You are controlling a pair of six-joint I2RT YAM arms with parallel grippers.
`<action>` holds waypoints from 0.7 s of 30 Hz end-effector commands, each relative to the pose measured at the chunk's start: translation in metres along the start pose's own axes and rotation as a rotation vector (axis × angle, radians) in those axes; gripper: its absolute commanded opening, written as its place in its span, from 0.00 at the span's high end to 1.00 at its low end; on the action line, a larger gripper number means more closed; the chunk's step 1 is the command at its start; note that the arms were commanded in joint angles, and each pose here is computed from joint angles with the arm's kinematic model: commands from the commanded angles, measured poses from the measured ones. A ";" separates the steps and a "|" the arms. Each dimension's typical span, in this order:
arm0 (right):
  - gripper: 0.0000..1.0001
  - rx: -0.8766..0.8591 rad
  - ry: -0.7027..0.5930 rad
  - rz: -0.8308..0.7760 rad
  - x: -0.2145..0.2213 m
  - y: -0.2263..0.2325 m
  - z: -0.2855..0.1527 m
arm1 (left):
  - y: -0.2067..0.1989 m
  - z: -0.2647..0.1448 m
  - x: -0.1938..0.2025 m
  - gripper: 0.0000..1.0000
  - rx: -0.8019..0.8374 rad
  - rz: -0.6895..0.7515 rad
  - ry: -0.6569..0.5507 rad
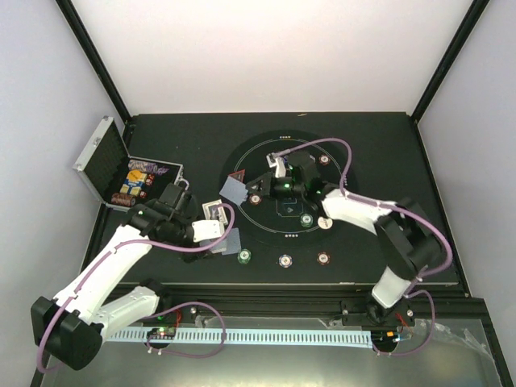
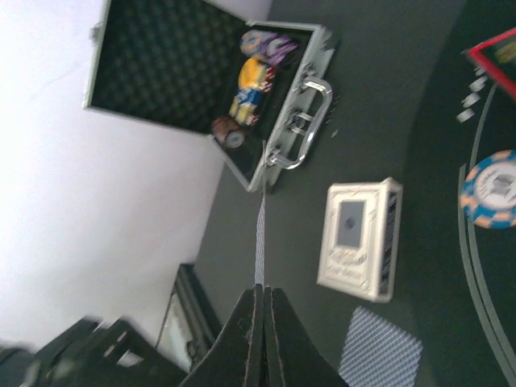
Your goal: Distribute texas hold em gaming equipment
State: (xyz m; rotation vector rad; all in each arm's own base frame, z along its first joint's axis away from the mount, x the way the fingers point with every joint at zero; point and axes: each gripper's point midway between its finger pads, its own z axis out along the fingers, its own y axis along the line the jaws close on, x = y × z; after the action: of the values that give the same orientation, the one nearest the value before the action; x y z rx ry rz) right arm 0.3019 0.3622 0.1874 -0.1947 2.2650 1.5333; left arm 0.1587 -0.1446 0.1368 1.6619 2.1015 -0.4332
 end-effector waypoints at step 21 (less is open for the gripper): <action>0.99 0.403 0.013 -0.022 -0.108 -0.154 0.093 | 0.003 -0.017 -0.007 0.99 0.023 -0.023 0.022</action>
State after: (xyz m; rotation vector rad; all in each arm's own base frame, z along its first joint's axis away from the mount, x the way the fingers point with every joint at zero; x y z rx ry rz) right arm 0.4573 0.3873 0.0735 -0.1206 2.4931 1.1286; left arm 0.1559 -0.1377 0.1419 1.6820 2.1601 -0.4327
